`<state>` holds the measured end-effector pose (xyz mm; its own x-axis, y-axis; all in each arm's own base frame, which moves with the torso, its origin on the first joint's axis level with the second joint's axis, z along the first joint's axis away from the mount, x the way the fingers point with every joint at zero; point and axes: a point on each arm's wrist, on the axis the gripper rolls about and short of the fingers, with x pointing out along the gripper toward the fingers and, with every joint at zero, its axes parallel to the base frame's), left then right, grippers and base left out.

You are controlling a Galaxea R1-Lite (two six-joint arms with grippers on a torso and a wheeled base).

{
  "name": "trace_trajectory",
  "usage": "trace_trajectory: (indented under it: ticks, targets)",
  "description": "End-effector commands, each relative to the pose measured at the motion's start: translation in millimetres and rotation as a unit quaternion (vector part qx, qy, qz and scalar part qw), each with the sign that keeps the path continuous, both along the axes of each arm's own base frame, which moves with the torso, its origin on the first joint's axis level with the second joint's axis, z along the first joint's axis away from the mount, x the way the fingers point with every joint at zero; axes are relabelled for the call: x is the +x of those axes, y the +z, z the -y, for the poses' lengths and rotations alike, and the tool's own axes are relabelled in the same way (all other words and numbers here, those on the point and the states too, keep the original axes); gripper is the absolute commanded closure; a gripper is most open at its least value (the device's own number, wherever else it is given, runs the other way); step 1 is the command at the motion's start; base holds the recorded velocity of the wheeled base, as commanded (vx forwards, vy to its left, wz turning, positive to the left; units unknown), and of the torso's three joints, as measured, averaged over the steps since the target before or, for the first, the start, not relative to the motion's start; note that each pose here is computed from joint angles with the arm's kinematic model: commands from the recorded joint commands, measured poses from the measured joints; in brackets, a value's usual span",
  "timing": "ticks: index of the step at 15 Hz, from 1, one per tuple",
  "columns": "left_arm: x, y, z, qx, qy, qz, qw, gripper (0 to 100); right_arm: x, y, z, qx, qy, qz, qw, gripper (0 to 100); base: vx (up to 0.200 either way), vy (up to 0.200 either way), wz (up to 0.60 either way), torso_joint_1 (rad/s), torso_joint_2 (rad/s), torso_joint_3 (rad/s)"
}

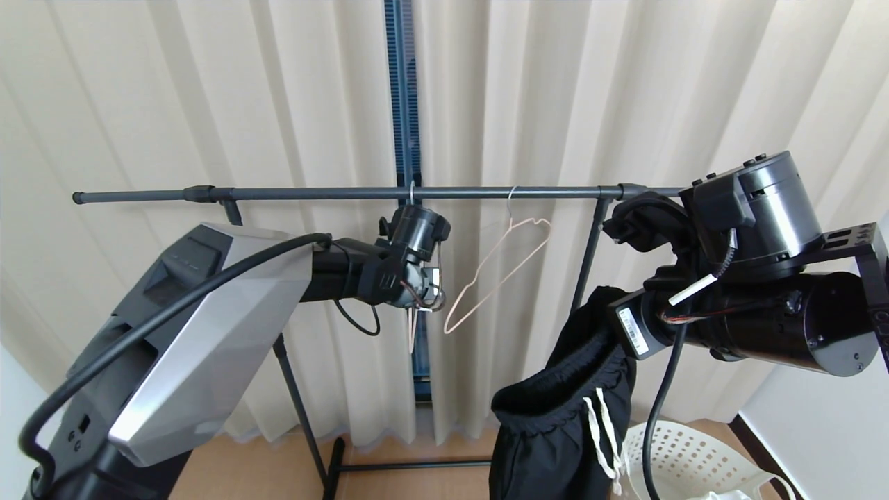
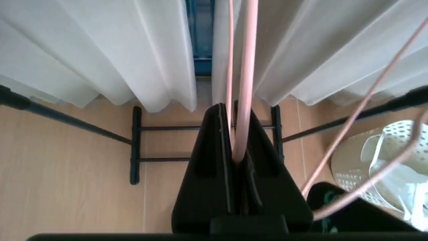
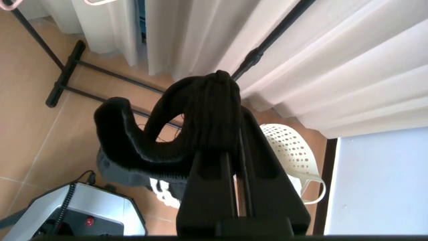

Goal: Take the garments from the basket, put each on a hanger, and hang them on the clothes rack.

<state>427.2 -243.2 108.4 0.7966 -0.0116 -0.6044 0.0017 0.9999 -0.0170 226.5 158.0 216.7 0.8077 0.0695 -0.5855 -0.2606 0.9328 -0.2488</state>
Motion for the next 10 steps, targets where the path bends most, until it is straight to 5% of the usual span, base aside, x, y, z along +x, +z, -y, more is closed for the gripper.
trace_trajectory:
  ticks: [1, 6, 10]
  targets:
    - [-24.2, 21.8, -4.7, 0.0, -0.005, -0.001, 1.0, 100, 0.8, -1.3, -0.7, -0.001, 0.0, -0.002, 1.0, 100, 0.0, 0.0, 0.0, 0.0, 0.0, 0.0]
    - [-70.5, 43.5, -21.0, 0.009, -0.008, 0.0, 0.9999, 100, 2.9, -4.7, -2.2, -0.005, 0.0, -0.007, 1.0, 100, 0.0, 0.0, 0.0, 0.0, 0.0, 0.0]
    - [-79.1, 50.6, -28.2, 0.002, -0.012, 0.021, 0.9997, 100, 2.9, -4.7, -2.2, -0.005, 0.0, -0.007, 1.0, 100, 0.0, 0.0, 0.0, 0.0, 0.0, 0.0]
